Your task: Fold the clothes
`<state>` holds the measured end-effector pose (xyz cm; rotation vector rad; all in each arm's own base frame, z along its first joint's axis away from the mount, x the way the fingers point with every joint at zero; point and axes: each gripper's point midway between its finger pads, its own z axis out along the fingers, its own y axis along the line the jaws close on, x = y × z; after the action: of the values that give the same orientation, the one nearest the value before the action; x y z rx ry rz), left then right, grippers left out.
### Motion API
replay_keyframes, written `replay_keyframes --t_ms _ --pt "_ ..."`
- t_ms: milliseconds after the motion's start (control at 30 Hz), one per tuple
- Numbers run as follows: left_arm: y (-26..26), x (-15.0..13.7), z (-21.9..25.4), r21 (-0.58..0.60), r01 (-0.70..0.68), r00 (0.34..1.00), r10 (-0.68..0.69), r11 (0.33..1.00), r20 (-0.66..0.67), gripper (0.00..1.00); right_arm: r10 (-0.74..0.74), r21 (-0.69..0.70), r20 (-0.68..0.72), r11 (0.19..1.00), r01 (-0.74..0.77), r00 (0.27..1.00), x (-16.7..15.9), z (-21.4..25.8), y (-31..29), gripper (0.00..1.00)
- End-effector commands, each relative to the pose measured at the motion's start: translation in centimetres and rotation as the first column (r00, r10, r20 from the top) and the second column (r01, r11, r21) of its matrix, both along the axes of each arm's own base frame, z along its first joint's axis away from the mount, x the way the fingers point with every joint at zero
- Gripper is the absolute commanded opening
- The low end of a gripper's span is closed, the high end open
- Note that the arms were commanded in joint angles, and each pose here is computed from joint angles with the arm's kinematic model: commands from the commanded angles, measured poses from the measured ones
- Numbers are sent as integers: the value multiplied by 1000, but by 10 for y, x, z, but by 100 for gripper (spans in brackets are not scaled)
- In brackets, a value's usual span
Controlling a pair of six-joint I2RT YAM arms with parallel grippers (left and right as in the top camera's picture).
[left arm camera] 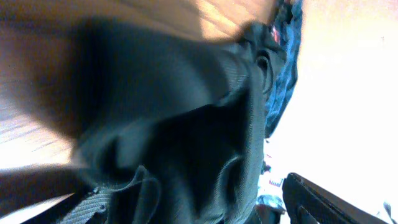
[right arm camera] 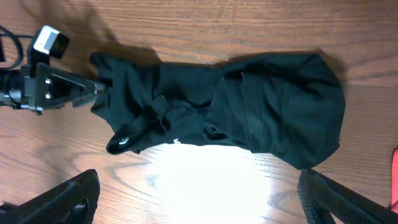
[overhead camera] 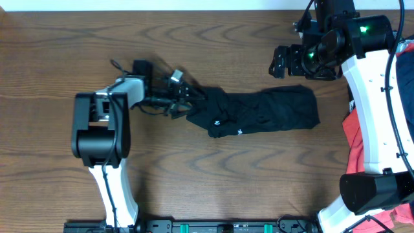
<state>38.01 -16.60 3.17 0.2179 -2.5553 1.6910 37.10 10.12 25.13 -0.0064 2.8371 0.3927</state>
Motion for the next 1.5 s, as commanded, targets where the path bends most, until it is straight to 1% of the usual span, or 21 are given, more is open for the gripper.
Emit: replay_keyframes --t_ms 0,133,300,633,800,833,867,900,933,967,1000,1033,1067,1100,1167,1233,1267,1467 --pt "47 3 -45 190 -88 992 102 978 -67 86 19 -19 -3 1000 -19 1000 0 -4 1 99" --pt "69 9 -46 197 -142 985 158 970 -68 87 26 -20 0 999 -26 1000 1 -4 1 99" --pt "65 7 -48 214 -127 987 144 968 -64 87 26 -19 7 999 -26 1000 3 -4 2 99" --pt "5 -7 -49 221 8 999 2 975 -47 88 26 -17 15 1000 -25 1000 5 -3 2 99" --pt "-23 -8 -48 216 41 999 -34 976 -34 88 26 -17 14 1000 -25 1000 5 -3 2 99" --pt "-27 -8 -48 215 42 999 -37 976 -29 84 26 -18 12 1000 -25 1000 4 -3 2 99" --pt "-29 -7 -47 214 42 999 -38 976 -24 73 26 -18 9 1000 -25 1000 3 -3 2 98" --pt "-29 -6 -47 213 39 999 -35 976 -22 57 26 -19 6 999 -26 1000 3 -4 2 95" --pt "-29 -5 -47 212 35 999 -31 977 -23 38 26 -19 1 999 -26 1000 2 -4 2 90" --pt "-28 -4 -47 213 30 999 -27 977 -20 23 27 -20 -3 999 -27 1000 1 -4 1 82" --pt "-26 -3 -47 213 25 1000 -21 977 -21 10 30 -22 -4 999 -31 1000 0 -4 1 76" --pt "-23 -1 -47 212 16 1000 -11 977 -24 6 37 -24 -4 999 -37 999 0 -5 1 71" --pt "-20 0 -47 213 10 1000 -4 977 -27 6 40 -25 -4 999 -40 999 0 -5 1 64" --pt "-17 1 -47 213 1 1000 4 977 -27 6 40 -26 -4 999 -40 999 0 -5 1 54" --pt "-10 4 -47 213 -18 999 25 977 -31 6 40 -25 -3 999 -40 999 0 -5 1 31" --pt "-1 8 -47 213 -39 998 47 976 -31 6 39 -25 -3 999 -39 999 0 -5 1 13" --pt "3 10 -47 213 -50 998 58 976 -30 6 39 -26 -4 999 -39 999 0 -5 1 6" --pt "44 20 -47 211 -145 986 159 967 -54 6 33 -50 -49 998 -35 998 4 -21 -1 6"
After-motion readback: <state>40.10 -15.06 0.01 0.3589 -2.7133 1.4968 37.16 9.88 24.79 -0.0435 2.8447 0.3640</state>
